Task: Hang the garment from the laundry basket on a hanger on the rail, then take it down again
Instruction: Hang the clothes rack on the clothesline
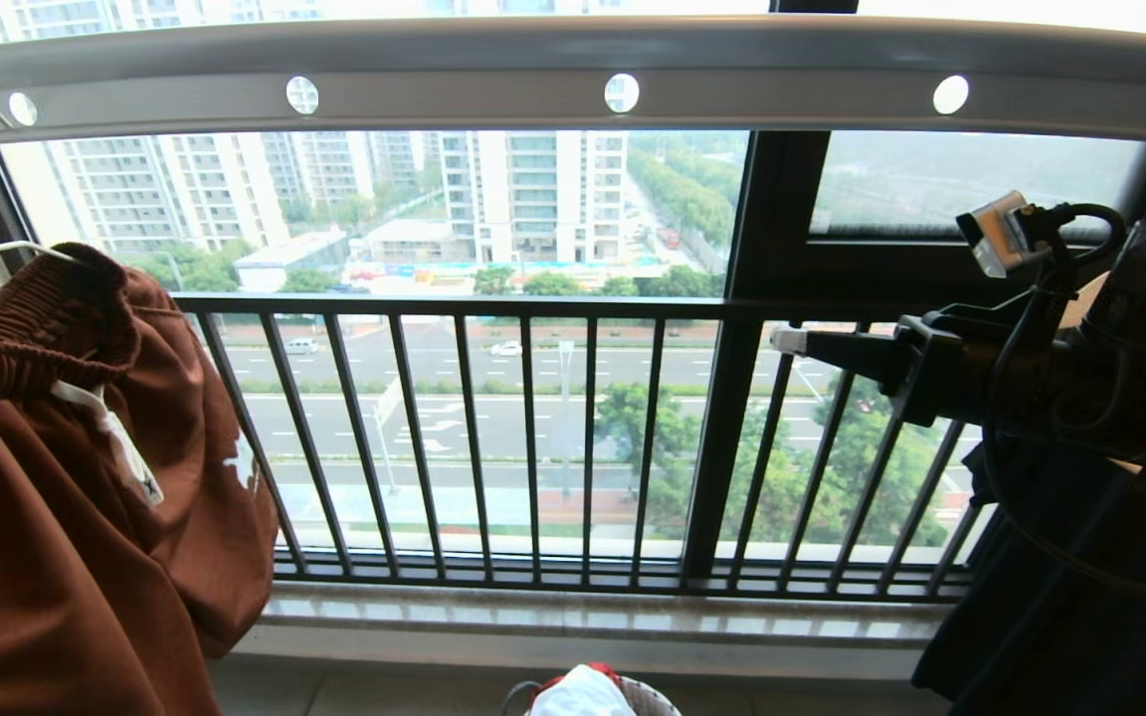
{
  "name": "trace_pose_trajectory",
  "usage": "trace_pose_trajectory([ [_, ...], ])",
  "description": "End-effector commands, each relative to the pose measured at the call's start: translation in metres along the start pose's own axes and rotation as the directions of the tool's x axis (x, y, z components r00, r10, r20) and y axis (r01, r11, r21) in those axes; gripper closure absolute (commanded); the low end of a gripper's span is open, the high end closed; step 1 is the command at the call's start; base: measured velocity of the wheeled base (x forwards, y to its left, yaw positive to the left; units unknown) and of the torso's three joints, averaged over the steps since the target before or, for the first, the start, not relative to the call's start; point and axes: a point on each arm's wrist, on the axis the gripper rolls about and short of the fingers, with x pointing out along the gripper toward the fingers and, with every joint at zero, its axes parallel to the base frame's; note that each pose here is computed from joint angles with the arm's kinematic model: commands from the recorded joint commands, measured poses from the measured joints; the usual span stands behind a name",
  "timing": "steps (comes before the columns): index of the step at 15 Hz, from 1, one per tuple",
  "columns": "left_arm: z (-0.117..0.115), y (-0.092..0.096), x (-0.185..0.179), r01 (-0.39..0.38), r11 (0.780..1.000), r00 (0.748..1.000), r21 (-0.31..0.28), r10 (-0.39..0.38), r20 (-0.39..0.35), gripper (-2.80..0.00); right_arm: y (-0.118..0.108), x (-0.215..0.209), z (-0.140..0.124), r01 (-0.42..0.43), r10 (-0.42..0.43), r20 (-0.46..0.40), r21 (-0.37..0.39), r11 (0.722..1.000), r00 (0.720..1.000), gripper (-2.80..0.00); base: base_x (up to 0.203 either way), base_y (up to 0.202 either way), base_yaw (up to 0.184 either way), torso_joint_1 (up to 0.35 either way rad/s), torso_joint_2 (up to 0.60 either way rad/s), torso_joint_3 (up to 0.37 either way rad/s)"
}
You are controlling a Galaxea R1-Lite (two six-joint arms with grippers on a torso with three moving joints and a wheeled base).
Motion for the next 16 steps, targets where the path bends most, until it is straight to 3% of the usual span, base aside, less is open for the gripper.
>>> trace_pose_trajectory([
  [1, -0.001, 0.0, 0.009, -0.001, 1.0, 1.0, 0.009, 0.001, -0.017, 0.0, 0.0, 0.0, 0.0, -0.004, 0.004, 0.002, -0.002, 1.0, 1.0, 0.0, 0.0, 0.0, 0.0, 0.0, 0.0, 0.0],
  [10, 0.006, -0.001, 0.008, 0.009, 1.0, 1.0, 0.012, -0.009, 0.009, 0.0, -0.002, 0.001, -0.001, -0.002, 0.002, -0.002, 0.001, 1.0, 1.0, 0.0, 0.0, 0.0, 0.0, 0.0, 0.0, 0.0],
  [16, 0.001, 0.0, 0.02, 0.002, 1.0, 0.999, 0.013, -0.002, -0.037, 0.0, -0.005, 0.003, -0.004, 0.0, 0.0, -0.01, -0.003, 1.0, 1.0, 0.0, 0.0, 0.0, 0.0, 0.0, 0.0, 0.0],
])
